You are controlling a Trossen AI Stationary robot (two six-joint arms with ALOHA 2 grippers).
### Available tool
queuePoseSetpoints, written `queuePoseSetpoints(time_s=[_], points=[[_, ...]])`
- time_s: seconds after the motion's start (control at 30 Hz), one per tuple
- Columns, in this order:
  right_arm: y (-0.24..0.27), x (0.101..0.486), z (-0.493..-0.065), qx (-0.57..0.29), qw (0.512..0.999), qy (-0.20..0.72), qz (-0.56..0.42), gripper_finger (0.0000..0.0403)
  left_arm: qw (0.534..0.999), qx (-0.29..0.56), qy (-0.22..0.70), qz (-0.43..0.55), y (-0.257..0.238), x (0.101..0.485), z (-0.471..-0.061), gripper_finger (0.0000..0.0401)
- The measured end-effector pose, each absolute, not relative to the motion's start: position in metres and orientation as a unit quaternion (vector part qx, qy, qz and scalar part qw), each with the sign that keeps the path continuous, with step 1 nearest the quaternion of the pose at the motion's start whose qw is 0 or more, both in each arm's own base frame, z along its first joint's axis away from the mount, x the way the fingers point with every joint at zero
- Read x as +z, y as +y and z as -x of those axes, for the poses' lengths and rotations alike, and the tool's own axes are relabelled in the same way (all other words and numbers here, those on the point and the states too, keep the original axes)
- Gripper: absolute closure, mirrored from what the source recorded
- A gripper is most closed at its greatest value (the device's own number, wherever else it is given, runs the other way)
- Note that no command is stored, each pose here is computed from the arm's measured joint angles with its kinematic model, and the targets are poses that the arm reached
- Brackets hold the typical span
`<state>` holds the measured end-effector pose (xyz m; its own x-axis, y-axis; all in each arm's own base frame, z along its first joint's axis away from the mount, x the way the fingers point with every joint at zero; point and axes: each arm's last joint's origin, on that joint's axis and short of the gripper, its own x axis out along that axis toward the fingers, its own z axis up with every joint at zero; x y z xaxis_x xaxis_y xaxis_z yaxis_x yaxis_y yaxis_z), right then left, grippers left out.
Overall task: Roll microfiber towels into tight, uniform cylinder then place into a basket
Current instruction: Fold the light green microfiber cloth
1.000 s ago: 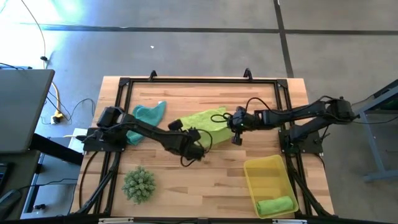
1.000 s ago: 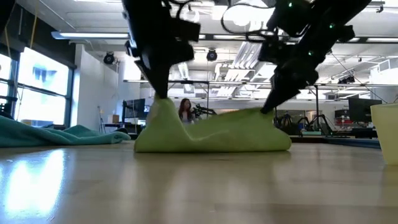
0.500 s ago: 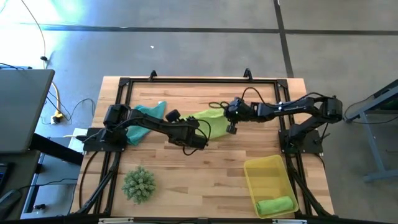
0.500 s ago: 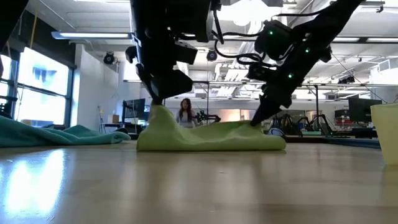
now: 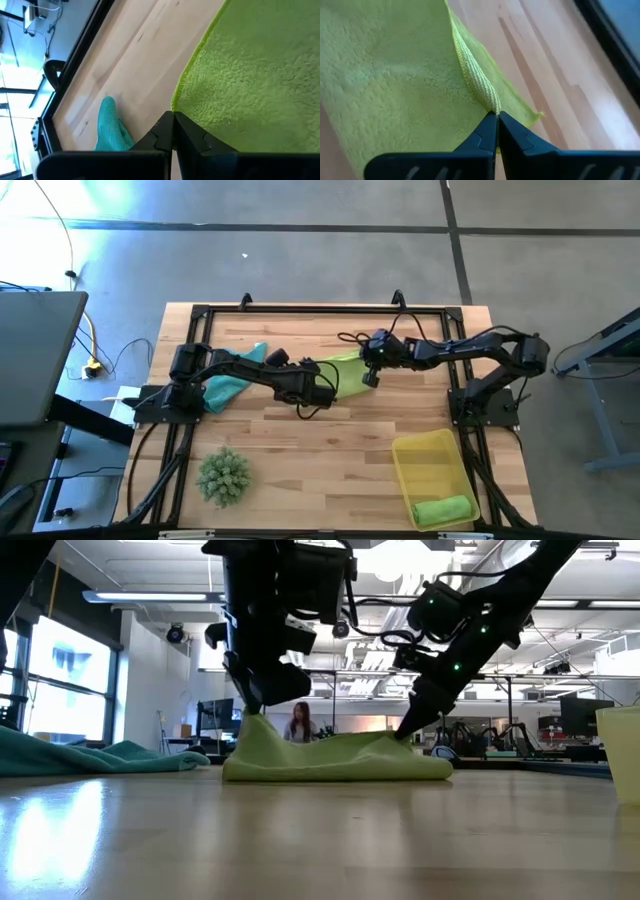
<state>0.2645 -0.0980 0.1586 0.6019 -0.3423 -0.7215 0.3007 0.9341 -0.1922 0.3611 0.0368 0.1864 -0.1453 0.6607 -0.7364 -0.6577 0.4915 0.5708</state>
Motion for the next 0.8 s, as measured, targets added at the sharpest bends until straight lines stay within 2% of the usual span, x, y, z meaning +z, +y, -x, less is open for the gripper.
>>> queuePoseSetpoints(time_s=[0.33,0.8], points=[[-0.105,0.142,-0.272,-0.189,0.891,0.411,0.04,0.0402,0.653,0.513,0.557,0.0,0.041,0.187,-0.361,0.0398],[-0.106,0.142,-0.274,-0.189,0.894,0.405,0.045,0.0402,0.66,0.506,0.556,0.003,0.051,0.186,-0.364,0.0398]])
